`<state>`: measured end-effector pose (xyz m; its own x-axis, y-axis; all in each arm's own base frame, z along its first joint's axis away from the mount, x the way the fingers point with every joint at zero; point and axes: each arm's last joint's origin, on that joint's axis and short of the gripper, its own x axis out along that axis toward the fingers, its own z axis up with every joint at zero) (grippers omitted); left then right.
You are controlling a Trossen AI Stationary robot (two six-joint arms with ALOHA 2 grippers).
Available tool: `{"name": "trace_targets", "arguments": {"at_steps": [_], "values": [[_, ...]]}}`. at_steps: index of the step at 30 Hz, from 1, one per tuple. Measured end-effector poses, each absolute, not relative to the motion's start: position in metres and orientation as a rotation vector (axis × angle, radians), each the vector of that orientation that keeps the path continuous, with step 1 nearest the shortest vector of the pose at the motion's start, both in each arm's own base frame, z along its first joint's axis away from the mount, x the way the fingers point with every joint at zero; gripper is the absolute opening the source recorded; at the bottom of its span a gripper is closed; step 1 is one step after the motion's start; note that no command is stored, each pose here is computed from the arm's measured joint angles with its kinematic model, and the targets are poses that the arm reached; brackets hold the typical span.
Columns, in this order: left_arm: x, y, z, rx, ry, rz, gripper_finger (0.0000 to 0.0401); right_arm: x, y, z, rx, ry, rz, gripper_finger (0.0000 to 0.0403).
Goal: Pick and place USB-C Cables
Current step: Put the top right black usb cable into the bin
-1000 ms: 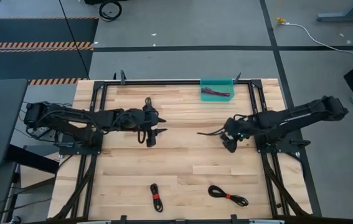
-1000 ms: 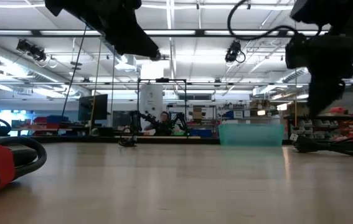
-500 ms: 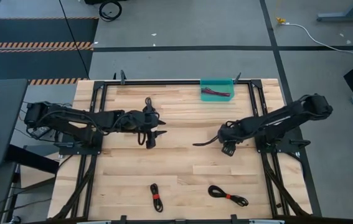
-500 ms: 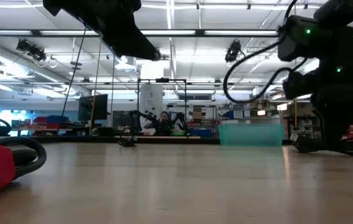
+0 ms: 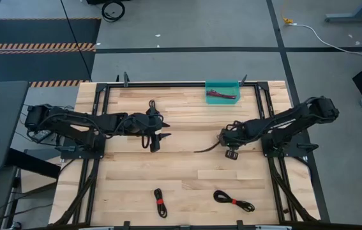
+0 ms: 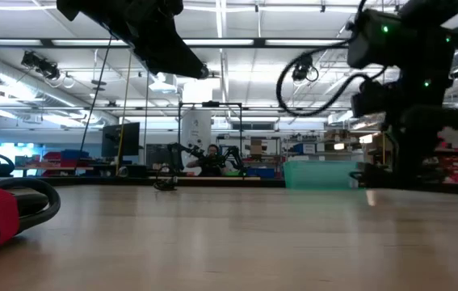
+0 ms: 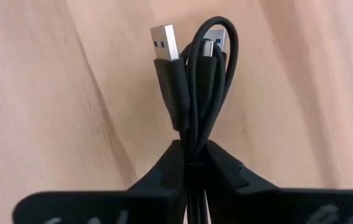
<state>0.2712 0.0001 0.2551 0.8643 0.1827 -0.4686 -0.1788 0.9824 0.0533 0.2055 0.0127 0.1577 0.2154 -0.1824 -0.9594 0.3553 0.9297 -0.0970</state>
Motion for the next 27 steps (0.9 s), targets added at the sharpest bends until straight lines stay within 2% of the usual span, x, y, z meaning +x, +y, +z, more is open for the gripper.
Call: {"name": "trace_targets", "arguments": {"at_steps": [7, 12, 18, 22, 27], "values": [[0.271, 0.000, 0.255, 0.008, 0.493, 0.190, 0.0173, 0.230, -0.014, 0.201, -0.145, 1.138, -0.533, 0.0055], [0.271, 0.000, 0.255, 0.008, 0.494, 0.190, 0.0172, 0.244, -0.052, 0.235, -0.332, 1.090, -0.615, 0.0044], [0.271, 0.000, 0.254, 0.009, 0.502, 0.190, 0.0172, 0.239, -0.101, 0.258, -0.388, 1.112, -0.701, 0.0045], [0.271, 0.000, 0.254, 0.009, 0.505, 0.190, 0.0172, 0.228, -0.124, 0.259, -0.421, 1.177, -0.704, 0.0046], [0.271, 0.000, 0.254, 0.015, 0.508, 0.189, 0.0172, 0.218, -0.142, 0.258, -0.360, 1.187, -0.698, 0.0046]]}}
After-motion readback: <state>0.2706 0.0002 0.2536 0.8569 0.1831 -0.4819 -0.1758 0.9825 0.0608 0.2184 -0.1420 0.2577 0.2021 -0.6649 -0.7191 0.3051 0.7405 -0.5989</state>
